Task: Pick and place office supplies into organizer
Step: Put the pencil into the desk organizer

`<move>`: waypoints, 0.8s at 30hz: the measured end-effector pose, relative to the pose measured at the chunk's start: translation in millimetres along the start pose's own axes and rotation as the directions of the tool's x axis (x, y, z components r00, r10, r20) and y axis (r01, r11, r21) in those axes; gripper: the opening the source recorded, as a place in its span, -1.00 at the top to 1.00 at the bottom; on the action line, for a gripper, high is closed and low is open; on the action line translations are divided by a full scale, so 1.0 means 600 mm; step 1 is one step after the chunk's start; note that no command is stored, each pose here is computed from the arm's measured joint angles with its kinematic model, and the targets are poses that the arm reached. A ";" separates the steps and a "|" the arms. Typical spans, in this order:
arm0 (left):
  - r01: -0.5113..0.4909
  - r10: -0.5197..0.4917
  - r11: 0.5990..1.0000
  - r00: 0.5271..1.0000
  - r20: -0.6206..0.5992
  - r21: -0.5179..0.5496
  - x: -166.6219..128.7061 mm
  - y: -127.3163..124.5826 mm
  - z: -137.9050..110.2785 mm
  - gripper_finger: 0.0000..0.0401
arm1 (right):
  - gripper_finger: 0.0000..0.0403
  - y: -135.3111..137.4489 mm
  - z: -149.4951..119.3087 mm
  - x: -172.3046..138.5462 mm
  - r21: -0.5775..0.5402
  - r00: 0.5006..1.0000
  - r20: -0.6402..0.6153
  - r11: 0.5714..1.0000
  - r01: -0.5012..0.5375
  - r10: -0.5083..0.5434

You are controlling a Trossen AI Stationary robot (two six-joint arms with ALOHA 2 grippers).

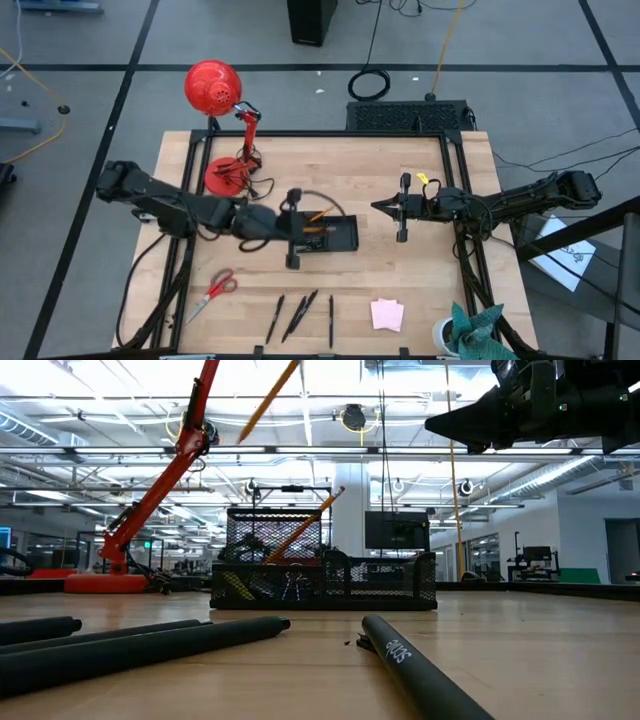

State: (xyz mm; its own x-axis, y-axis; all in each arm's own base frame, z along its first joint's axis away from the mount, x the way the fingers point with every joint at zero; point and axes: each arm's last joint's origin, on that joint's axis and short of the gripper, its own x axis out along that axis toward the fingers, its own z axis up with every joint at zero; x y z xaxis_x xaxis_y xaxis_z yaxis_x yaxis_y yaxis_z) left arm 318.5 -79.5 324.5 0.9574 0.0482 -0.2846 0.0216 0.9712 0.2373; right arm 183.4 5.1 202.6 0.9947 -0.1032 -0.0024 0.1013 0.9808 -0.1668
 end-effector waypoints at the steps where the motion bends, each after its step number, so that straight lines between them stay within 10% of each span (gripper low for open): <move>1: 0.009 -0.009 1.000 1.000 0.019 -0.006 0.003 0.010 0.002 0.86 | 1.00 0.000 0.000 0.000 -0.001 1.000 0.000 1.000 0.000 0.000; 8: 0.057 -0.054 0.998 0.993 0.100 -0.029 0.019 0.073 -0.005 0.85 | 1.00 0.000 0.000 0.000 -0.001 1.000 0.000 1.000 0.000 0.000; 24: 0.070 -0.045 0.974 0.992 0.115 -0.217 0.028 0.103 -0.187 0.85 | 1.00 0.000 0.000 0.000 -0.008 1.000 0.000 1.000 0.000 0.000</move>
State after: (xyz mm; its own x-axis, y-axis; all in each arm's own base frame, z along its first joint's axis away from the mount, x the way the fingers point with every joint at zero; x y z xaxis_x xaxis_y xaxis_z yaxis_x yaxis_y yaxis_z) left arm 303.9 7.4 230.1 0.9822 -0.0232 -0.1861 0.0254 0.9996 0.0093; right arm 183.4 5.1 202.6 0.9947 -0.1032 -0.0027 0.1011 0.9794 -0.1749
